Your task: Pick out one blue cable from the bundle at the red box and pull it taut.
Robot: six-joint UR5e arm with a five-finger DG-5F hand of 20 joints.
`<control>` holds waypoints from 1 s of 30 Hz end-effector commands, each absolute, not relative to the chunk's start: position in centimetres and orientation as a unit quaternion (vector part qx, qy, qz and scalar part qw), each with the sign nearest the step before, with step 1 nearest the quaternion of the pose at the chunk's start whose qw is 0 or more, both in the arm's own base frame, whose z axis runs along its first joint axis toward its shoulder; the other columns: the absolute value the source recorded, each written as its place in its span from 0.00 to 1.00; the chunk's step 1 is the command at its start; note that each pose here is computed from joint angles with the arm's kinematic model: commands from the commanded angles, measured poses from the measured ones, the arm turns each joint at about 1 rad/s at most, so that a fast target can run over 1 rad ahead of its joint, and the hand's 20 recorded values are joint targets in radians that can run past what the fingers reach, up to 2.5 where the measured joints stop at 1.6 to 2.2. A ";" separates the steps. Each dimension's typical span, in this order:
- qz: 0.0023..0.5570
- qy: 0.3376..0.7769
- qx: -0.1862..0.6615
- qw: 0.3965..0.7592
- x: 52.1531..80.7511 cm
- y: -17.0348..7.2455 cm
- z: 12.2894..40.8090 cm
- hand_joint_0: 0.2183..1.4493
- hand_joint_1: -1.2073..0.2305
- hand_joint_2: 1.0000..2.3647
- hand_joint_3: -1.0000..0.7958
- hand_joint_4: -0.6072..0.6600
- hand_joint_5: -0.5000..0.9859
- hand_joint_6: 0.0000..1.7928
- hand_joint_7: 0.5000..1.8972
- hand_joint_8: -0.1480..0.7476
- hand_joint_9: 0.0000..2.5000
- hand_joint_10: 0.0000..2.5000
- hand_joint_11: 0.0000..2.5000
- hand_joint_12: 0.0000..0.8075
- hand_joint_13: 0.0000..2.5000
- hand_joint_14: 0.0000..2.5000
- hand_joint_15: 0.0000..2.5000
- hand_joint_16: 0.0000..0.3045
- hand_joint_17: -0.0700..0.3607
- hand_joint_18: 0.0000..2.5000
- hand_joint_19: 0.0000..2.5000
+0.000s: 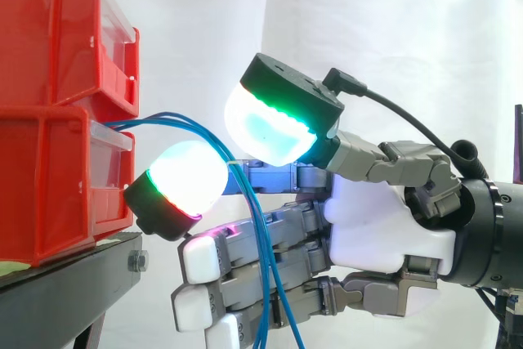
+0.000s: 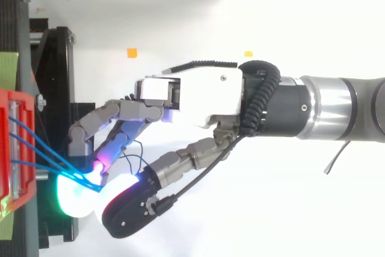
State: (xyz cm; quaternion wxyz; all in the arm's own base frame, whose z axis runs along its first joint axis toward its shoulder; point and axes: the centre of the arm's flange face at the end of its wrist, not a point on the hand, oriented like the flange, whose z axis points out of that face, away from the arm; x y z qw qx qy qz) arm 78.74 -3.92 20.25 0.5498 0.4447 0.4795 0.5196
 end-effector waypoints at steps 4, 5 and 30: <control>0.521 0.483 0.442 0.548 78.7 -4.1 20.2 0.30 0.46 0.01 0.39 0.53 0.24 0.47 0.23 0.46 0.37 0.01 0.23 0.41 0.32 0.01 0.20 0.15 0.40 0.26 0.22; 0.521 0.483 0.442 0.547 78.7 -4.1 20.2 0.29 0.46 0.01 0.40 0.53 0.24 0.48 0.22 0.46 0.37 0.01 0.23 0.42 0.33 0.01 0.20 0.15 0.40 0.26 0.22; 0.500 0.529 0.462 0.507 78.6 -7.3 22.6 0.30 0.36 0.01 0.39 0.49 0.24 0.52 0.18 0.48 0.40 0.01 0.29 0.42 0.35 0.01 0.21 0.15 0.40 0.29 0.22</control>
